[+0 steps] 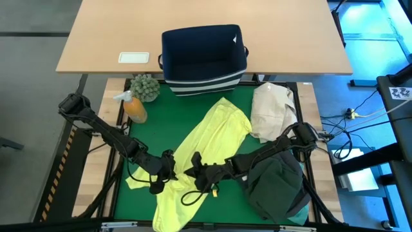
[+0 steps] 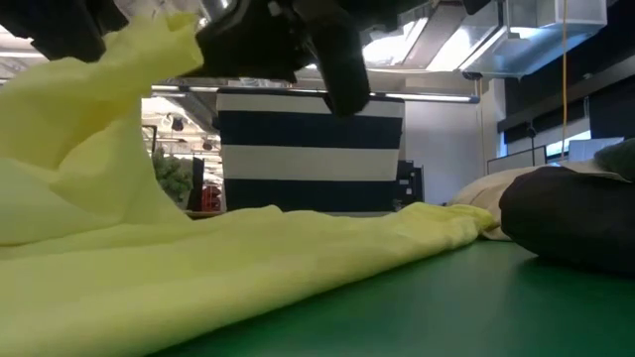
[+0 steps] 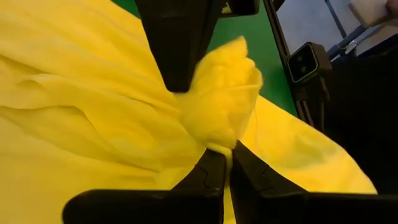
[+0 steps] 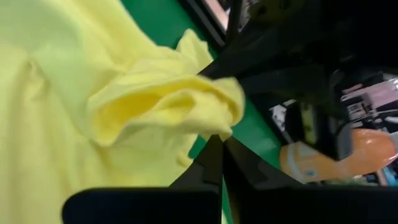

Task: Fold laundry
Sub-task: Fold the yellow shirt on the table

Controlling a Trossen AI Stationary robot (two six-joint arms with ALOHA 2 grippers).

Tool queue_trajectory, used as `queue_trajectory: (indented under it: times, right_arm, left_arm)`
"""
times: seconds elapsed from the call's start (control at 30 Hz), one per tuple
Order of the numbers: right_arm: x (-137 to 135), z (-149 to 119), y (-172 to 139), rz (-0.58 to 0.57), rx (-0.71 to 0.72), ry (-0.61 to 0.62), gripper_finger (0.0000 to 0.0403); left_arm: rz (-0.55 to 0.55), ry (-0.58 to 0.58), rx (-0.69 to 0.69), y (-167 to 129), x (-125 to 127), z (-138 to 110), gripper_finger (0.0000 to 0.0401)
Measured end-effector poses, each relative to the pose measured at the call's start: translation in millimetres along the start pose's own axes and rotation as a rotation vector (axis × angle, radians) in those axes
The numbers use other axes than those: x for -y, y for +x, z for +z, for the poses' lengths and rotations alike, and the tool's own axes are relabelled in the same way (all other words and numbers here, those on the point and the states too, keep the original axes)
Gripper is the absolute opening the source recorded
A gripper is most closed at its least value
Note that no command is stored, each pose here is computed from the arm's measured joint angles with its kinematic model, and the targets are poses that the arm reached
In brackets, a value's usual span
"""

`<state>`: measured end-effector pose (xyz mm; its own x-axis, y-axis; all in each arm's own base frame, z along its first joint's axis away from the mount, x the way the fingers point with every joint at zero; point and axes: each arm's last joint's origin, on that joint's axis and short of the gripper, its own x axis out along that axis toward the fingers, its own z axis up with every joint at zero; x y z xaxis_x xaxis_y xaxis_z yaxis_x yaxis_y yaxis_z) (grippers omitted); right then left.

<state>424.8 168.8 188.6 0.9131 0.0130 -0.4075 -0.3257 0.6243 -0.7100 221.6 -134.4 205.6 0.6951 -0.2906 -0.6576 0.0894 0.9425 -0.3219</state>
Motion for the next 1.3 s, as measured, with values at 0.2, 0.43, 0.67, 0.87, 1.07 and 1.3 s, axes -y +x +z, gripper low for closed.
queue_trajectory:
  times: [0.2,0.43,0.67,0.87,1.07,1.3]
  right_arm:
    - [-8.6,-2.1,-2.0,0.057,-0.046,0.023,0.0001]
    - [-20.5,-0.3,-7.1,0.071,-0.11,-0.006,0.0001]
    - [-19.2,-2.8,-8.2,0.053,-0.152,-0.013,0.0]
    - [3.7,-0.6,-18.5,-0.099,-0.223,0.01,0.0]
    - [41.8,2.7,-35.0,-0.194,-0.197,0.129,0.0]
    - [65.9,-6.7,-39.7,-0.248,-0.221,0.192,0.0]
  left_arm:
    - [-0.007,-0.029,0.001,-0.7,0.1,0.5,0.0015]
    - [-0.076,-0.053,-0.036,-2.3,2.6,-0.2,0.0037]
    - [-0.035,-0.051,-0.022,-11.4,0.7,0.3,0.0006]
    - [0.165,-0.126,-0.03,-42.3,13.4,12.0,0.0003]
    - [0.233,-0.185,0.083,-79.5,44.4,39.4,0.0002]
    - [0.333,-0.257,0.089,-109.1,63.6,35.4,0.0001]
